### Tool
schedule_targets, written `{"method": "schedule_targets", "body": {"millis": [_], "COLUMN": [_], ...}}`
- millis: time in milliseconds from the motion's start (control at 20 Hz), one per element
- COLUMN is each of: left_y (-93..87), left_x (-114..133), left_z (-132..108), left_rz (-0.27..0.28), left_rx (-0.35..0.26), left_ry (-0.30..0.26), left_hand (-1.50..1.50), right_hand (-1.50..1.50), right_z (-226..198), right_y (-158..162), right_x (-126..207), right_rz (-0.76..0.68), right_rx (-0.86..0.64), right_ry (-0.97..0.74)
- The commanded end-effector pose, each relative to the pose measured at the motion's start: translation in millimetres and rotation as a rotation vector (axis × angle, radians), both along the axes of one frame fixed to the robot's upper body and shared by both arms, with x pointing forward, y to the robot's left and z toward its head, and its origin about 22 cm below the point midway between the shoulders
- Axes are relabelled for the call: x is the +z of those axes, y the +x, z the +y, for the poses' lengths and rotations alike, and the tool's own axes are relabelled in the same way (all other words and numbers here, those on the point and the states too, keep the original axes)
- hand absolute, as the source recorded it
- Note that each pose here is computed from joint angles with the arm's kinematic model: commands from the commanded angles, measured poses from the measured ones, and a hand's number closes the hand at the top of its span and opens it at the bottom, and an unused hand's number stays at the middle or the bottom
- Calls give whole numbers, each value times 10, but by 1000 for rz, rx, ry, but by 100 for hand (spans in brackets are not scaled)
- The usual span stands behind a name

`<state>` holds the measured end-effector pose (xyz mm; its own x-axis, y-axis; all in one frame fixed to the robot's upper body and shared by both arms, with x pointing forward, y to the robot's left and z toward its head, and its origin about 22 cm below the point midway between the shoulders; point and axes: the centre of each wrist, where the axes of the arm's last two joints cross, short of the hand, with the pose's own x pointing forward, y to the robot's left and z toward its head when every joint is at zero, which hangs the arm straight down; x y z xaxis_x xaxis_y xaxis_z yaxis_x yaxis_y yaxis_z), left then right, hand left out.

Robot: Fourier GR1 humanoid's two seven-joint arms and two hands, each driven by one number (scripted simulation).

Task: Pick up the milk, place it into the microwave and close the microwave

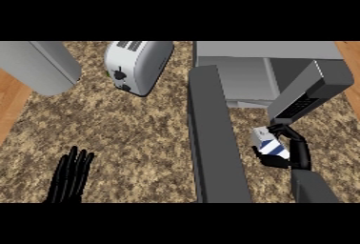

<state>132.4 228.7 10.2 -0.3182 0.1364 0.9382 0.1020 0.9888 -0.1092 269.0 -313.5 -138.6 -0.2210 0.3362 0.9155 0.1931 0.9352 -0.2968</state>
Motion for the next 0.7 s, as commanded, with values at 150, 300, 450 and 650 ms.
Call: {"method": "schedule_targets", "body": {"millis": [150, 300, 450, 650], "left_y": [-73, -48, -125, -143], "left_x": [56, -63, -29, -22], "left_z": [214, 234, 119, 162], "left_rz": [17, 38, 41, 41], "left_rx": [7, -1, 10, 30], "left_ry": [-11, -14, -8, -9], "left_hand": [-150, -150, -150, -150], "right_hand": [150, 150, 150, 150], "right_z": [240, 529, 664, 860], "right_y": [49, 90, 150, 341], "right_x": [-36, -46, 7, 227], "right_rz": [-93, -108, -129, -147], "right_rx": [131, 171, 170, 156], "right_ry": [94, 138, 130, 119]}}
